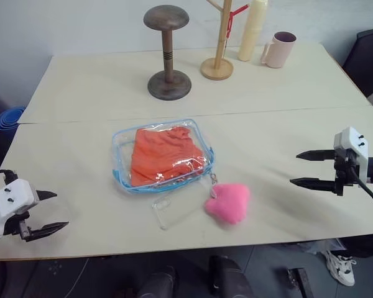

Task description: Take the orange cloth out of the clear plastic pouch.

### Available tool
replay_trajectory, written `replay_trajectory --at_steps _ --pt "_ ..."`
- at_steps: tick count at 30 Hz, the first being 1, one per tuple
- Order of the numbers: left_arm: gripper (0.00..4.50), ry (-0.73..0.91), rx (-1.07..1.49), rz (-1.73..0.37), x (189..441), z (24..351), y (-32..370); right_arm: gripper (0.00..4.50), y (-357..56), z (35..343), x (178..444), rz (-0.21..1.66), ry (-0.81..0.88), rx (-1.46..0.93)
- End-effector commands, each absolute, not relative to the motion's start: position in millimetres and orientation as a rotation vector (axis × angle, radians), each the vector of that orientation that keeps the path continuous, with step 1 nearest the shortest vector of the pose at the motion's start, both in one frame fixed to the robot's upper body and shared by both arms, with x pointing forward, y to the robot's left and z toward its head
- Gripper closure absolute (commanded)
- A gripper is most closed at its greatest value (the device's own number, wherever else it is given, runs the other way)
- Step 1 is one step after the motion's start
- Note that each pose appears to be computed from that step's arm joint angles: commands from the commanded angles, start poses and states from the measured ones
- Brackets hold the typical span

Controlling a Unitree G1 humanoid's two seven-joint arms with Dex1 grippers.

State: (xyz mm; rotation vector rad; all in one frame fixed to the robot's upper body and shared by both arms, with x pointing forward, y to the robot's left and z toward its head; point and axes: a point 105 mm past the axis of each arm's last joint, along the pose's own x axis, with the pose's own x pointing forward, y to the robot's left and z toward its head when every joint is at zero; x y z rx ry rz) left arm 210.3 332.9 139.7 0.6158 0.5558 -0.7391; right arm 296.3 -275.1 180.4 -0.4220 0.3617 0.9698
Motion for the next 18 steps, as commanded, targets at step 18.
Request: replay_trajectory --at_steps 18 --pt "0.07 0.481 0.584 -0.711 219.4 140.7 323.1 0.00 -270.4 187.2 303.9 0.948 0.306 -0.442"
